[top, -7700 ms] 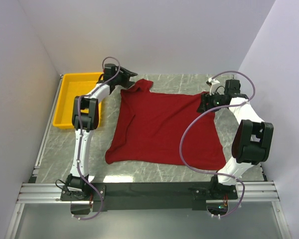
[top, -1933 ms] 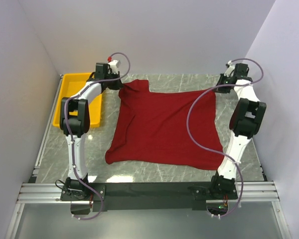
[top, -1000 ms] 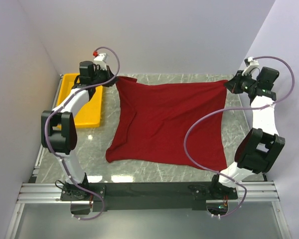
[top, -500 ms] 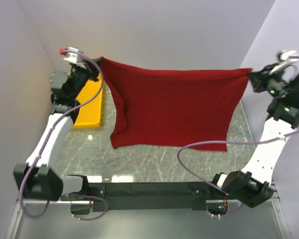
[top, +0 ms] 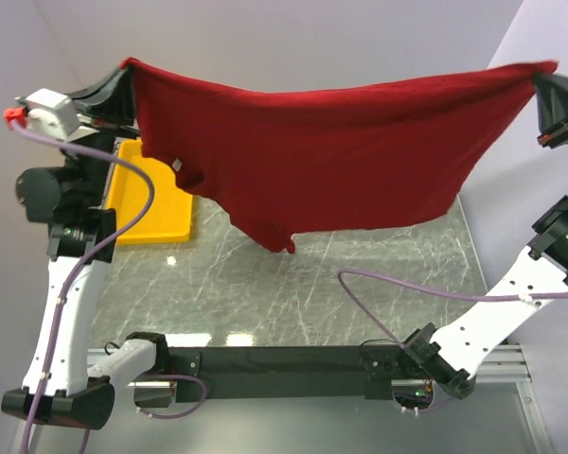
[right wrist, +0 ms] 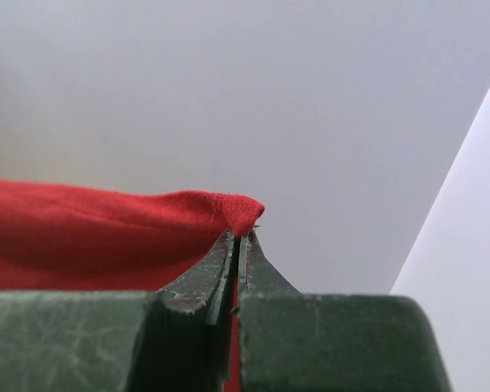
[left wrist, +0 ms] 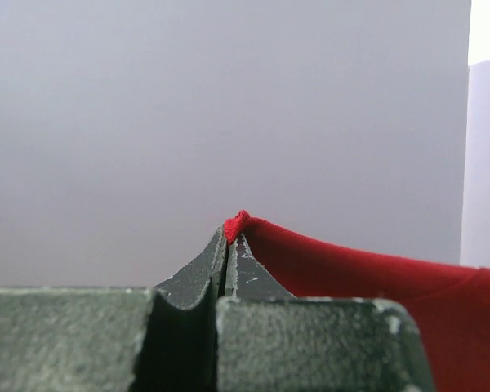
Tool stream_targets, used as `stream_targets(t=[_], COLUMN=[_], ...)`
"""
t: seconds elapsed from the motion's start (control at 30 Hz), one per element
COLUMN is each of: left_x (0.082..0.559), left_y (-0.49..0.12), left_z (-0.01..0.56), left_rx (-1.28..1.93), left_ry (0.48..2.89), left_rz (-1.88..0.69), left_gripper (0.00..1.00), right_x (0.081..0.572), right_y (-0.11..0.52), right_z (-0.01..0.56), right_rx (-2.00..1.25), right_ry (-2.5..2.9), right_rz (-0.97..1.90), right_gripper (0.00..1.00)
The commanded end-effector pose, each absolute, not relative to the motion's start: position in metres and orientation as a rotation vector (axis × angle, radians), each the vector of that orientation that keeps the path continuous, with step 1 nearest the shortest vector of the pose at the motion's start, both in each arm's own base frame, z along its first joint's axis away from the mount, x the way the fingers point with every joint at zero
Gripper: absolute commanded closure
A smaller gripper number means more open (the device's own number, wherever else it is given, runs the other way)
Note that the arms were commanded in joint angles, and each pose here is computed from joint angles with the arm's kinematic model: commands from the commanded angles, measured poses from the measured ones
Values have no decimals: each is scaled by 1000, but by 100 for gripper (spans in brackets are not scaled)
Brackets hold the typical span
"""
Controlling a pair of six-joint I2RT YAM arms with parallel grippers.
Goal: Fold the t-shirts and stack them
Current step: Flatten the tshirt out
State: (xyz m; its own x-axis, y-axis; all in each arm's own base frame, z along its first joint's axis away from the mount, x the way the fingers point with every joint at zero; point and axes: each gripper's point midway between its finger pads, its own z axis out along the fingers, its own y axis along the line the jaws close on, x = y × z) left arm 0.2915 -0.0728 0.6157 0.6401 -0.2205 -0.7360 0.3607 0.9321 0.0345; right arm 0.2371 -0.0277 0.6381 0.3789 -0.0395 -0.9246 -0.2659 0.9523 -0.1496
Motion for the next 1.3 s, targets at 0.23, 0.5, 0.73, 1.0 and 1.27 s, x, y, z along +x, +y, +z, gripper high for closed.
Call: stream_targets(t=[0.23,0.5,0.73,1.0,1.27], left_x=[197,167,167,271,421], left_y=[-54,-53,-46,-57,-88], left_z=[712,740,724,652,527], left_rx=[183,205,164,147,161], left_ry=[520,441,489,753,1058], left_rz=[-223,-202,-190,-255,-401], left_gripper=[99,100,100,99,99], right_x=[179,152,179,237,338], right_y=[14,12,-22,-84,-113], right_z=[725,763,741,648,448], right_rx=[-219,-85,23,161,253], right_ry=[917,778,872,1100,1426], right_rz=[101,-4,96,190,129], right_gripper=[100,100,100,100,100])
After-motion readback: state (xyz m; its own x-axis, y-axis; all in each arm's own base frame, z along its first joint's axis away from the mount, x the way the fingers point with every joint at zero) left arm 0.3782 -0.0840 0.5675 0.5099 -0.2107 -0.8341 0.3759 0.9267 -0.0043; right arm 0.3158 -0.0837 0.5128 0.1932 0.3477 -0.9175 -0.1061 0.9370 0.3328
